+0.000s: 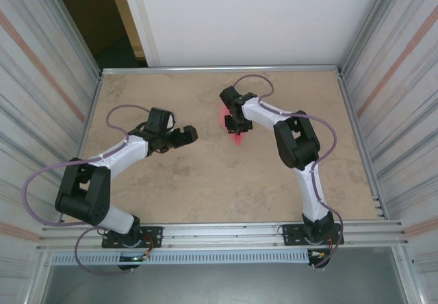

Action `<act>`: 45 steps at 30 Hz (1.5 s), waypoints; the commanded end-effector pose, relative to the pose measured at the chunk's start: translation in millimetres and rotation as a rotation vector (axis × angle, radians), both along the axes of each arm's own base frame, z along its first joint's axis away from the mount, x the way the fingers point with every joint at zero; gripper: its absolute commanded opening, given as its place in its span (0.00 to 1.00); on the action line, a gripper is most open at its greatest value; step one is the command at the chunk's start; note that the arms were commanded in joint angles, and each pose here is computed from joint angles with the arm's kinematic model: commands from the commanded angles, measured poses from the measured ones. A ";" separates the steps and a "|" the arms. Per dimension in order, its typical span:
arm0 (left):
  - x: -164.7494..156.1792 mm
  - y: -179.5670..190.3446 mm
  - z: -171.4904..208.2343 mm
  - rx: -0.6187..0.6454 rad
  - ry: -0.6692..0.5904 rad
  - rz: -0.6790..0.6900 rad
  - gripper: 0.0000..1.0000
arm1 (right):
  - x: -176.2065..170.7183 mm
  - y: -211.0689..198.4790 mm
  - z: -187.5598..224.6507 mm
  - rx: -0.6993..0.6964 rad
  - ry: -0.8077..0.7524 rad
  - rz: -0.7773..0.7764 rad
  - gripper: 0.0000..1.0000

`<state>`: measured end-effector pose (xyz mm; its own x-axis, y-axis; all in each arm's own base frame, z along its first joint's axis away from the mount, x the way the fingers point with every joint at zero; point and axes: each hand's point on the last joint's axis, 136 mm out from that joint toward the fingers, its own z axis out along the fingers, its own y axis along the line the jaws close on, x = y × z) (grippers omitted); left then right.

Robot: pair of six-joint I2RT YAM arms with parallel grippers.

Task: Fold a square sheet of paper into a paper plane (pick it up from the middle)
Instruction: Move the paper plane to the top-center of the table.

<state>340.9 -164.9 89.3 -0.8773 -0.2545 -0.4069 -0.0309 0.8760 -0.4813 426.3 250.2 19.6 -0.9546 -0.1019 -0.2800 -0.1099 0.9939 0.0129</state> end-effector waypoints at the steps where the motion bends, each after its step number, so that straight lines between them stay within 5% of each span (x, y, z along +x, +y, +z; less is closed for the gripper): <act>1: -1.2 5.4 6.9 0.019 -0.022 0.003 0.99 | -9.3 -6.7 -33.5 -0.067 0.069 0.005 0.33; 14: -1.3 4.7 6.2 0.018 -0.010 0.003 0.99 | 0.8 -8.1 -34.9 -0.059 0.067 -0.068 0.37; 34: 3.1 22.6 57.5 0.072 -0.123 0.058 0.99 | 14.4 -2.5 93.1 0.134 -0.119 -0.093 0.43; 40: 6.9 57.6 89.8 0.188 -0.254 0.150 0.99 | 8.6 -50.1 163.0 0.115 -0.335 -0.145 0.57; 45: 9.7 103.0 111.0 0.329 -0.405 0.295 0.99 | -7.7 -132.0 203.8 0.086 -0.546 -0.294 0.73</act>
